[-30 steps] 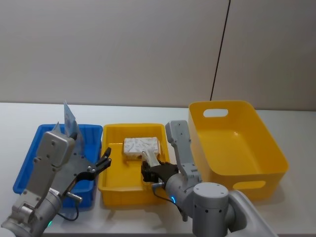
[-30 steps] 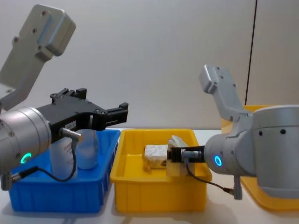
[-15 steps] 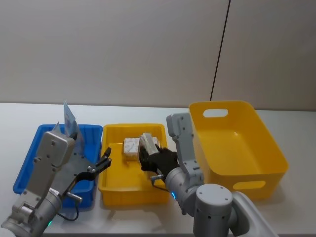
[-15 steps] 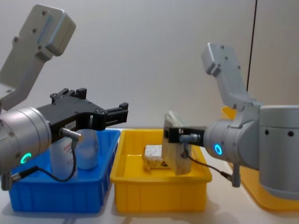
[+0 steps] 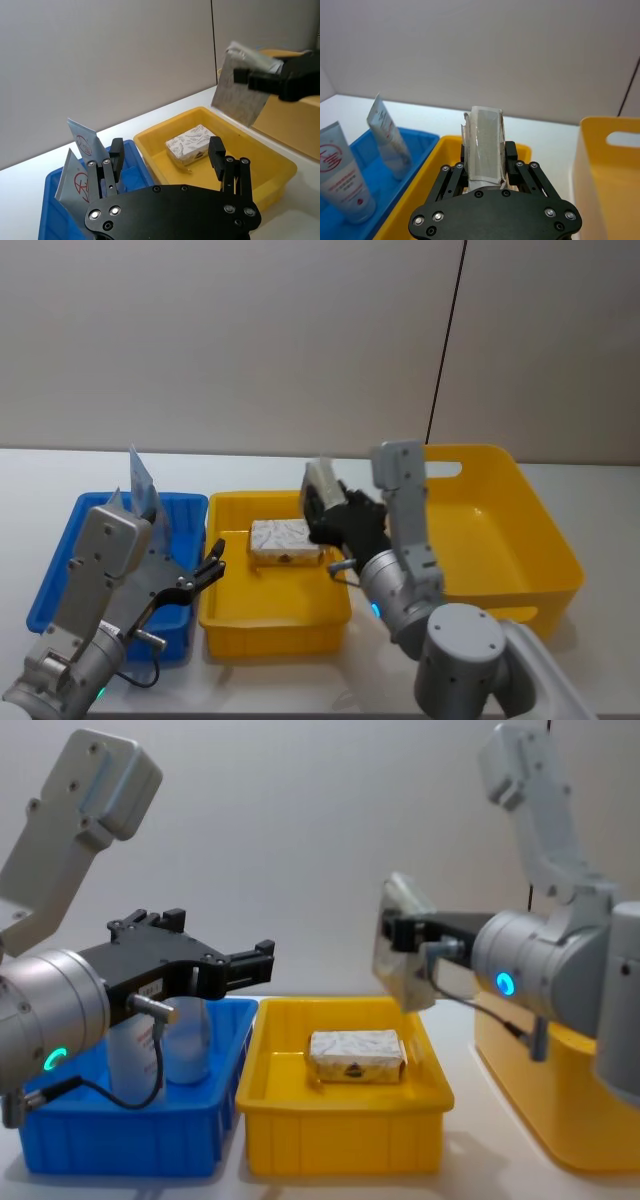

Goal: Bimanual collaborative sorting of washing and personal care products

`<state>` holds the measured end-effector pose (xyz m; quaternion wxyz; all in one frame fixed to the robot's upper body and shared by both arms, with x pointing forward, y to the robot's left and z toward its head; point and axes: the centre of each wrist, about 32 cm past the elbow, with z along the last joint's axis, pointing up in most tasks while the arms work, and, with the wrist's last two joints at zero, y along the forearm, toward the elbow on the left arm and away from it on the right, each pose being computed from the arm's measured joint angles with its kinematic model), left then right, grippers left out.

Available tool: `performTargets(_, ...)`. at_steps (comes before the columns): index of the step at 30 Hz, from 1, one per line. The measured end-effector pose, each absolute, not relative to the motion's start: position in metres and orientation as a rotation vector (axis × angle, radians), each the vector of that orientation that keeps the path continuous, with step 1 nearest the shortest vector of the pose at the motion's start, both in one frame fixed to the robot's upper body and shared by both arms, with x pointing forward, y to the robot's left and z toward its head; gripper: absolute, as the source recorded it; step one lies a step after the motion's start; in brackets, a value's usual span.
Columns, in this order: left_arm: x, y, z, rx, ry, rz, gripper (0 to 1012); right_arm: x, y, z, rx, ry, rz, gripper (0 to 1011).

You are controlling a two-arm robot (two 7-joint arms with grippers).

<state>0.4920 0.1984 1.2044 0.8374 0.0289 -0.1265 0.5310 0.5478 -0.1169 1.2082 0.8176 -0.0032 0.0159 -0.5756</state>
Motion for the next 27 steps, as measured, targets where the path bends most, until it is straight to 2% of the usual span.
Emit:
performTargets(12,0.492,0.198,1.204,0.061,-0.268,1.124,1001,0.542,-0.144,1.224,0.018,-0.084,-1.358,360)
performTargets(27,0.492,0.198,1.204,0.061,-0.268,1.124,1001,0.534,-0.183,1.230,-0.070,-0.101,-1.512,360)
